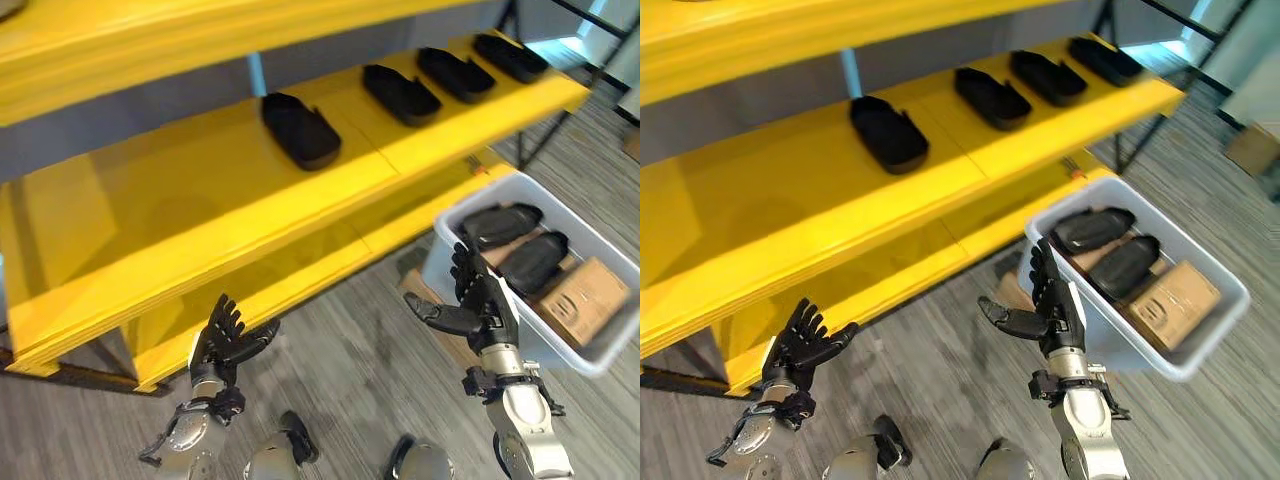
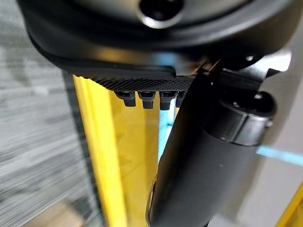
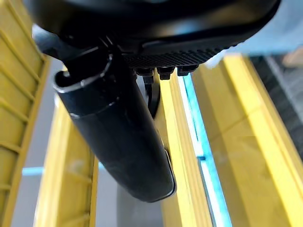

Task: Move parts from the plastic box to the shelf.

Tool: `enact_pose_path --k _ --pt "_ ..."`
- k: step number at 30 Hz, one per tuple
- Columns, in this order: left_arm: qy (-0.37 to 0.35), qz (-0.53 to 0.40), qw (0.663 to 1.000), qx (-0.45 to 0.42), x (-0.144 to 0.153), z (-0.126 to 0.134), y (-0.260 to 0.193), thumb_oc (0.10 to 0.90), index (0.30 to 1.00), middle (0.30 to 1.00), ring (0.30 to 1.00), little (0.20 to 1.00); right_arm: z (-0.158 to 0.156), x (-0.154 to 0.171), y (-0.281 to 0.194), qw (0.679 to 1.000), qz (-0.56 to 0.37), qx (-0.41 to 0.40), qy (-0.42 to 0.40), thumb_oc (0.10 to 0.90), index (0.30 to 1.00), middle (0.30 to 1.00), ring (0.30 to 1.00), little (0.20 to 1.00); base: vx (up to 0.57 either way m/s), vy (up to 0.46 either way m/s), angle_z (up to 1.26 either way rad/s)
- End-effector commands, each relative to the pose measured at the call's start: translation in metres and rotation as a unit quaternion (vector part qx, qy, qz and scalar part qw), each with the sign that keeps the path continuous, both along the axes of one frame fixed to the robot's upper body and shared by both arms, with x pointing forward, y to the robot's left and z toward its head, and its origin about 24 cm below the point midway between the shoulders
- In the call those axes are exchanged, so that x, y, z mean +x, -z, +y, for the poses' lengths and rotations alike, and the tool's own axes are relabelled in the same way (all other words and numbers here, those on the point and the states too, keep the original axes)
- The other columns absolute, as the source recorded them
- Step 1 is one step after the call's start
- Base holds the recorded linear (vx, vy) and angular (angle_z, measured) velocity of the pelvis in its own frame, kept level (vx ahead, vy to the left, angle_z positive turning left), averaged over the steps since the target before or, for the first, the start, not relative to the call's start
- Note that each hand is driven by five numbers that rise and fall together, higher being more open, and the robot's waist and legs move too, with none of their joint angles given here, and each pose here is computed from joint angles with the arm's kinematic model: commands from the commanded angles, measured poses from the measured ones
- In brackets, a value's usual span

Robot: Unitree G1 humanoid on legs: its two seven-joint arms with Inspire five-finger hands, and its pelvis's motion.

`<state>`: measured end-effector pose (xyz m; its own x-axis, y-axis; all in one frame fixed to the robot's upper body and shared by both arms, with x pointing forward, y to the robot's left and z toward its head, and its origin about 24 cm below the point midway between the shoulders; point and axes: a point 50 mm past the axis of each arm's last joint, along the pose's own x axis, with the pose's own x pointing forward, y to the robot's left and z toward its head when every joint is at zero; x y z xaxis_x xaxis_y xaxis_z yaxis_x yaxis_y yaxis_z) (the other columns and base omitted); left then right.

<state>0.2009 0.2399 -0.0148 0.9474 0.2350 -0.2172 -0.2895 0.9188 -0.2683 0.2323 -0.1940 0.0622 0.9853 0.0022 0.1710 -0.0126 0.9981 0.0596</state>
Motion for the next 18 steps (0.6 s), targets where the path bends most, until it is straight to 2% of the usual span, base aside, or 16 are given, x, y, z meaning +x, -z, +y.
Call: enact_pose_path --k 1,7,18 --pt "0.004 -0.117 0.993 0.008 0.009 0.006 -0.042 0.900 1.000 1.000 1.000 1.000 -0.014 -0.003 -0.055 0.990 -0.142 0.007 0.004 0.900 1.000 1.000 1.000 1.000 0.05 -0.162 -0.73" --pt "0.018 -0.095 0.995 -0.008 -0.002 0.000 -0.030 0.900 1.000 1.000 1.000 1.000 -0.025 -0.014 -0.048 0.992 -0.126 0.008 0.020 0.900 1.000 1.000 1.000 1.000 0.06 -0.116 -0.63" --pt "0.038 -0.086 0.995 -0.023 -0.008 -0.011 -0.022 0.900 1.000 1.000 1.000 1.000 -0.035 -0.025 -0.047 0.992 -0.119 -0.016 0.030 0.900 1.000 1.000 1.000 1.000 0.03 -0.089 -0.19"
